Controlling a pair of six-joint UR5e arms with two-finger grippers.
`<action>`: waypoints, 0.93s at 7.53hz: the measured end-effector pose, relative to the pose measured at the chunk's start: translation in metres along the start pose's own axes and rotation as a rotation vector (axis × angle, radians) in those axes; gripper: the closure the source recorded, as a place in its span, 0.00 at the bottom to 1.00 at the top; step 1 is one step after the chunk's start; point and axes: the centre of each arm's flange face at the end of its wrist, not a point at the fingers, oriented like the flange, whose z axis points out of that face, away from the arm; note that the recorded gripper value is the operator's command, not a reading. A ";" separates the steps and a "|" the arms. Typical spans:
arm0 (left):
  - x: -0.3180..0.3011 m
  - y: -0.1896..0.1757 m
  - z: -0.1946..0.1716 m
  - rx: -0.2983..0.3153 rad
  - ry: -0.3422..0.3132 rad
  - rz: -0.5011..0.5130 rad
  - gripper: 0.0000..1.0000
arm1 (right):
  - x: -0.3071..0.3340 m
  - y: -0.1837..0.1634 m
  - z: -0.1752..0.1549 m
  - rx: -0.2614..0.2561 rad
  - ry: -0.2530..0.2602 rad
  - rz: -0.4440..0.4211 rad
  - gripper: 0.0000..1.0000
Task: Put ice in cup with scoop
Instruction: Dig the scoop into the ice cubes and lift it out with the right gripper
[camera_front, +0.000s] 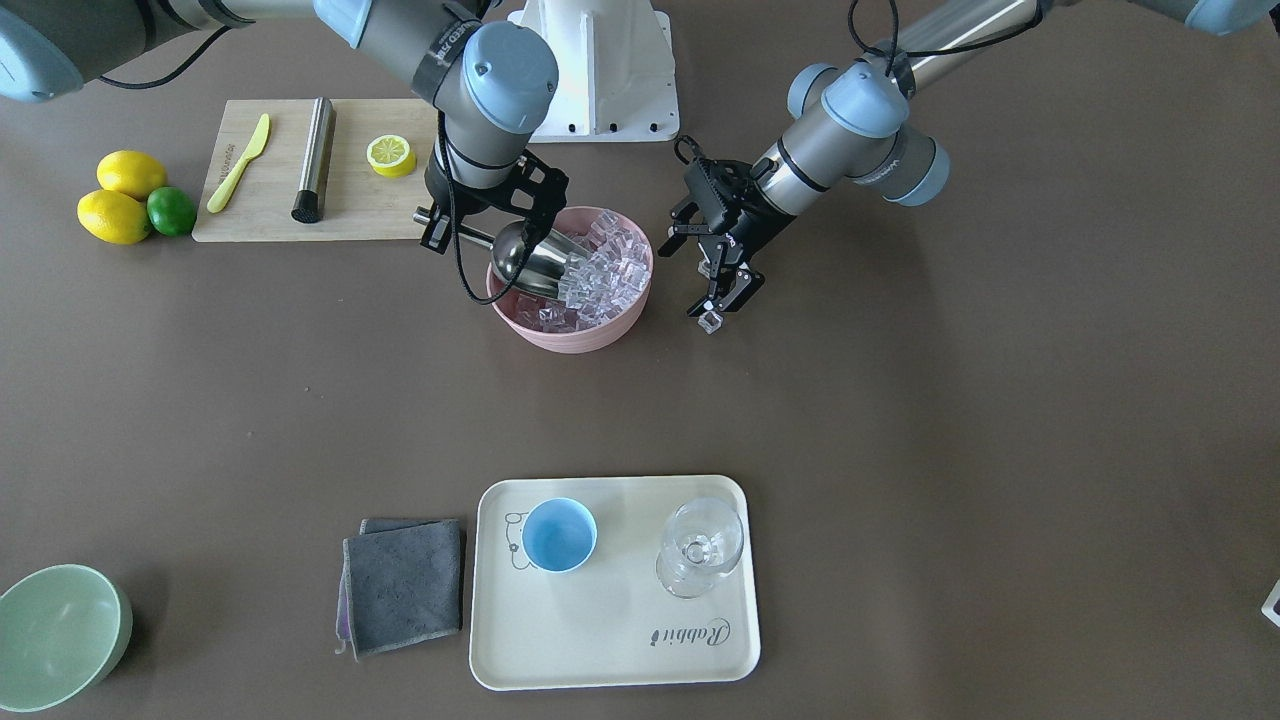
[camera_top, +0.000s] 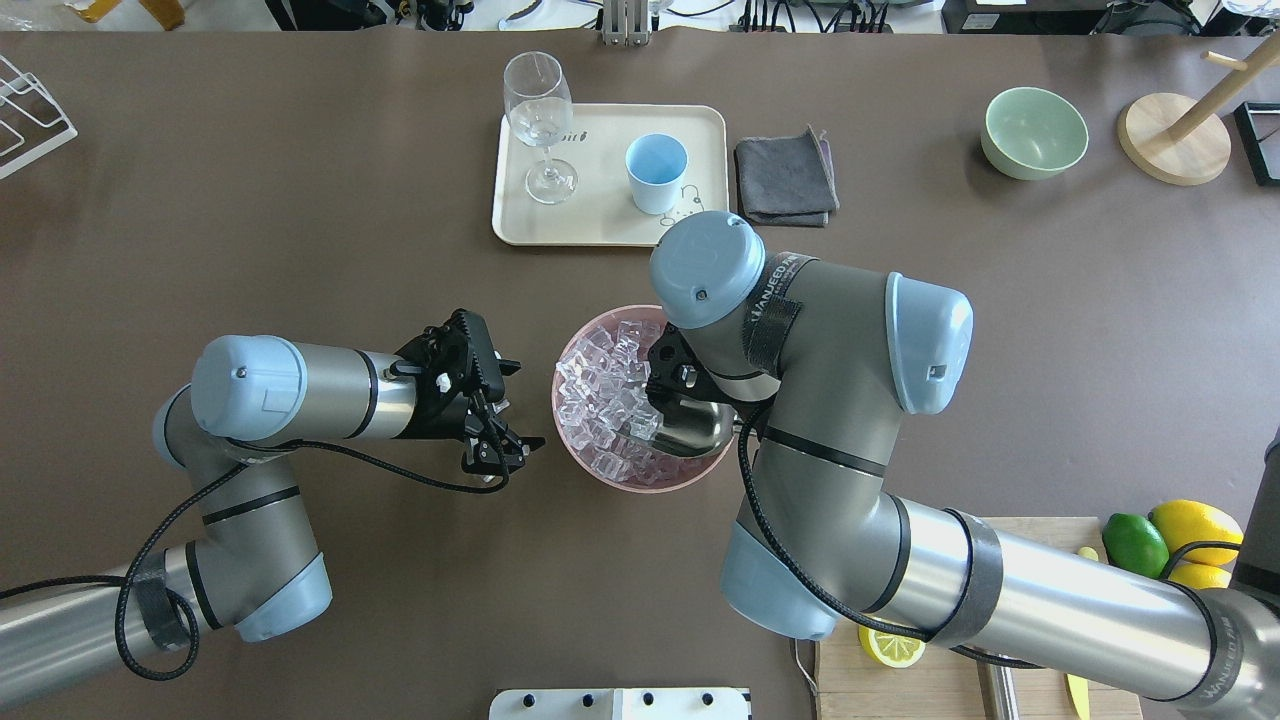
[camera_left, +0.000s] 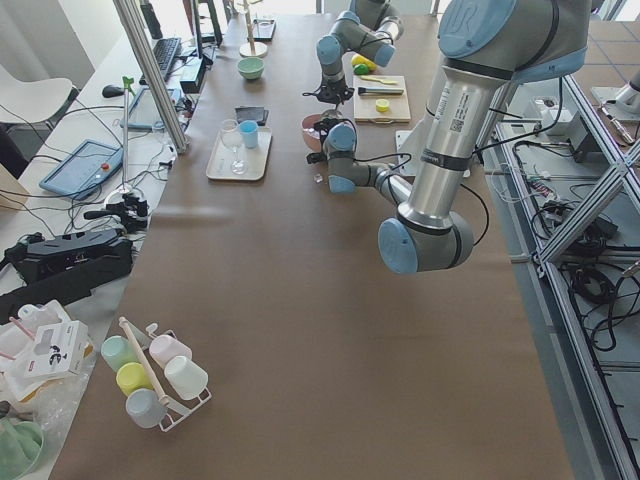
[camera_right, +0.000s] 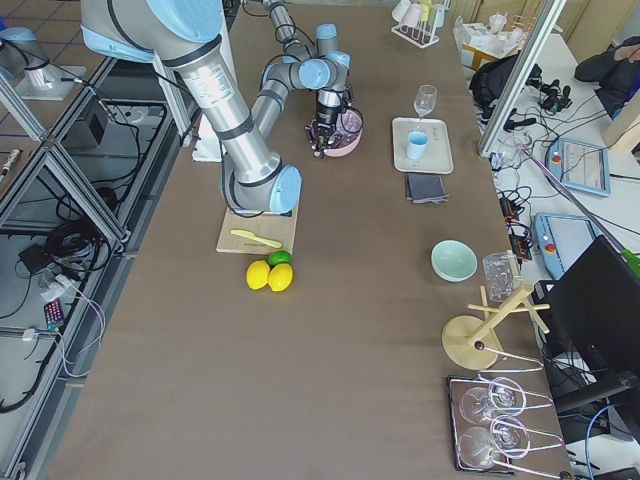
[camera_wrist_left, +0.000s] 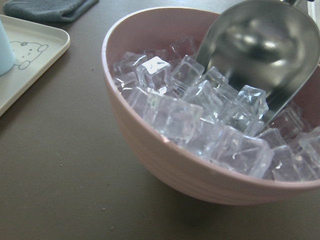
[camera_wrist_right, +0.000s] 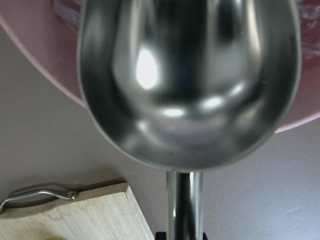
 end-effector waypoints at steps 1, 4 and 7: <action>-0.004 -0.001 -0.002 0.002 -0.006 -0.001 0.01 | -0.001 0.005 -0.001 0.018 0.003 -0.009 1.00; -0.010 -0.001 -0.006 0.005 -0.014 -0.002 0.01 | -0.003 0.014 -0.002 0.062 0.008 -0.049 1.00; -0.010 0.000 -0.007 0.003 -0.014 -0.003 0.01 | -0.006 0.022 -0.001 0.117 0.003 -0.089 1.00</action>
